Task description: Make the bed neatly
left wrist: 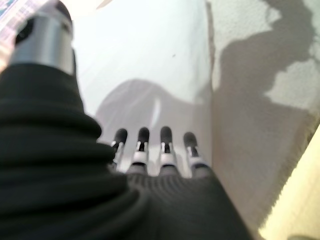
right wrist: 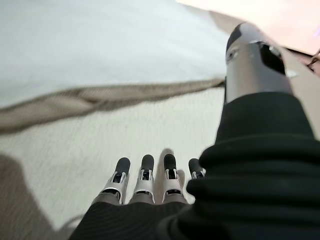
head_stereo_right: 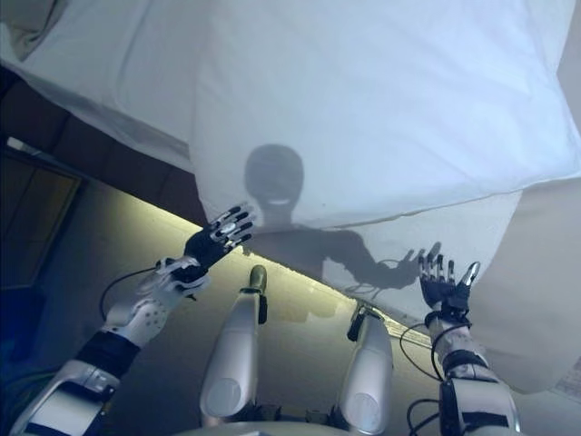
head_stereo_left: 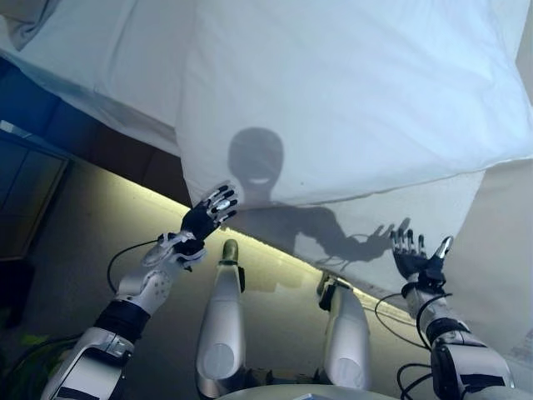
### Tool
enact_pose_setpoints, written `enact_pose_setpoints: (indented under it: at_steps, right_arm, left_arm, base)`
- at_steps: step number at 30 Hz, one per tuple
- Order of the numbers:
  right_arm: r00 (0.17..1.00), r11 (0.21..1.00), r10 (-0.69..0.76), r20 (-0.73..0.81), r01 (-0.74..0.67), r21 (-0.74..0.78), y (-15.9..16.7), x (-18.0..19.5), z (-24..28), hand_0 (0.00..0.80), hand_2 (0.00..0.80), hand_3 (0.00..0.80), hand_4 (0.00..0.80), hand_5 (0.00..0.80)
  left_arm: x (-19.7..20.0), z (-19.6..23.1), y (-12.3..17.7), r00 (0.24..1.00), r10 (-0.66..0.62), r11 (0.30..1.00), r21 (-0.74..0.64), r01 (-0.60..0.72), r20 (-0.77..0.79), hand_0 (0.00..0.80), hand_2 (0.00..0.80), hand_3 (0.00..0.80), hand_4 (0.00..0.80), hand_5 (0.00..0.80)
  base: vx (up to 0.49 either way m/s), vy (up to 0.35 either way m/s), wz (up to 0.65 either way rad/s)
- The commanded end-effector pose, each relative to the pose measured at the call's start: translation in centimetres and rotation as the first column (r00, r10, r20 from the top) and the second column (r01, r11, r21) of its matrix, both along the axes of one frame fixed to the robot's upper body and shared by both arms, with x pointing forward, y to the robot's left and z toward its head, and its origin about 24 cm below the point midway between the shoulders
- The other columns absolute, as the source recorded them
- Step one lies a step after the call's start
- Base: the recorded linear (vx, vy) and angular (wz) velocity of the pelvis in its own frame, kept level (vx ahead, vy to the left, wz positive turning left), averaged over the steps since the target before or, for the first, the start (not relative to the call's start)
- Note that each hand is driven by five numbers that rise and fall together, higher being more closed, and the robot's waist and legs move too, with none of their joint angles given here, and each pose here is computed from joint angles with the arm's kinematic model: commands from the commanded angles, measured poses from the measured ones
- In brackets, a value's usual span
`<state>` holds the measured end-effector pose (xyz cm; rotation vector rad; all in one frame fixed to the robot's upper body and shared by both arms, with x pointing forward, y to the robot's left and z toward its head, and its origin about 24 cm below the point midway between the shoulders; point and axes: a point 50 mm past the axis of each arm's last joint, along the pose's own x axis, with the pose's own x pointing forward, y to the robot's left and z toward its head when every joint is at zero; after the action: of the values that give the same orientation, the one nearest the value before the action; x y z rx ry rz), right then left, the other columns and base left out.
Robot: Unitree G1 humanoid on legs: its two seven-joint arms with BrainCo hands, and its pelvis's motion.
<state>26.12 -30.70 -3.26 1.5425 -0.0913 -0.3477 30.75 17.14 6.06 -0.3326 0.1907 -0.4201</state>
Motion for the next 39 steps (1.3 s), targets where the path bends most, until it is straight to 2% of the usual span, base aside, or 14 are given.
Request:
enact_pose_setpoints:
  at_steps: [1,4,8,17,28,39]
  right_arm:
    - [0.992,0.996,-0.085,0.088,0.088,-0.021,-3.0,-1.6,1.0,0.0,0.0,0.0,0.0,0.0]
    - [0.98,0.99,-0.139,0.144,0.143,-0.018,-5.0,-1.4,2.8,0.0,0.0,0.0,0.0,0.0]
    - [0.978,0.99,-0.126,0.168,0.133,-0.035,-6.4,-0.6,4.9,0.0,0.0,0.0,0.0,0.0]
    - [0.978,0.994,-0.087,0.19,0.099,-0.055,-6.9,1.4,7.5,0.0,0.0,0.0,0.0,0.0]
    - [0.98,0.995,-0.074,0.185,0.086,-0.056,-7.1,1.3,7.6,0.0,0.0,0.0,0.0,0.0]
    - [0.963,0.975,-0.08,0.257,0.13,-0.182,-9.2,2.8,12.8,0.0,0.0,0.0,0.0,0.0]
  left_arm:
    - [0.5,2.5,-1.1,0.995,-0.049,0.996,-0.07,0.056,0.089,0.0,0.0,0.0,0.0,0.0]
    - [0.2,3.0,-1.5,0.99,-0.094,0.992,-0.071,0.102,0.106,0.0,0.0,0.0,0.0,0.0]
    - [-0.2,3.3,-1.3,0.987,-0.108,0.988,-0.098,0.12,0.115,0.0,0.0,0.0,0.0,0.0]
    - [-0.6,5.1,-2.1,0.966,-0.162,0.967,-0.162,0.196,0.203,0.0,0.0,0.0,0.0,0.0]
    - [-0.6,5.7,-2.0,0.963,-0.119,0.969,-0.184,0.166,0.244,0.0,0.0,0.0,0.0,0.0]
    - [-0.5,6.1,-1.4,0.966,-0.127,0.972,-0.164,0.166,0.227,0.0,0.0,0.0,0.0,0.0]
  base:
    - [0.0,-0.093,0.25]
    - [-0.01,-0.067,0.33]
    - [0.012,-0.006,0.25]
    - [0.023,0.021,0.09]
    - [0.0,-0.009,0.06]
    - [0.006,-0.056,0.01]
